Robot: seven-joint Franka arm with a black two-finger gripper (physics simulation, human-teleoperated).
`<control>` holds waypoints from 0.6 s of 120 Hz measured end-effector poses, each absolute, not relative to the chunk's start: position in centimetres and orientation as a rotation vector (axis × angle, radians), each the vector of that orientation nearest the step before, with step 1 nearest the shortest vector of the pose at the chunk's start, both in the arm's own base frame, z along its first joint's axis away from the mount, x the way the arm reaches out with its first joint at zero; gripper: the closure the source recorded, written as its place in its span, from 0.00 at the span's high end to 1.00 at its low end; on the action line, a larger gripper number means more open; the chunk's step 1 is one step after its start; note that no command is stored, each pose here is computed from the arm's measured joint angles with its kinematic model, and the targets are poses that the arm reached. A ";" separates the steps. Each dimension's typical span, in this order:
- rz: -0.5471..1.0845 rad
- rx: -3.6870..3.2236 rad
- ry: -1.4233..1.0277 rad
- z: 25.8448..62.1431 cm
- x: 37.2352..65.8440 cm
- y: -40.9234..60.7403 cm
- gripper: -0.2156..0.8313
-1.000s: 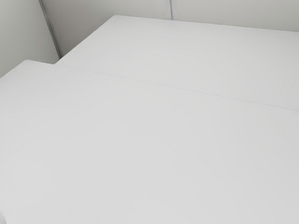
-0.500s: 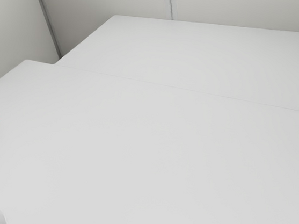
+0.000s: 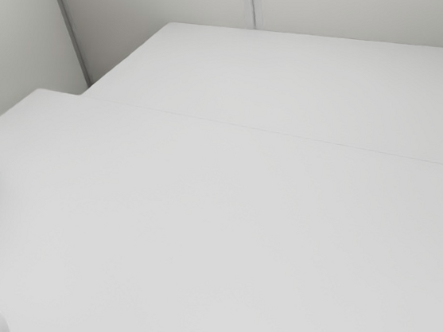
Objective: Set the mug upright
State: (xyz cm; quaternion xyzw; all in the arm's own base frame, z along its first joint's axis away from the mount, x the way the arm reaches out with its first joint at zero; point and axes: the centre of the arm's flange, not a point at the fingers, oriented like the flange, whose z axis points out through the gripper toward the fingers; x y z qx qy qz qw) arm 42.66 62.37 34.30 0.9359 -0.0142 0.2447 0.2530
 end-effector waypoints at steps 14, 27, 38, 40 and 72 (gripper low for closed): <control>0.583 2.619 -0.112 37.6 43.8 60.0 0.08; 0.485 2.689 -0.195 40.9 45.4 56.6 0.07; 0.402 2.736 -0.255 42.8 46.6 53.7 0.06; 0.387 2.743 -0.265 43.1 46.8 53.1 0.06; 0.182 2.815 -0.372 45.8 49.0 44.8 0.05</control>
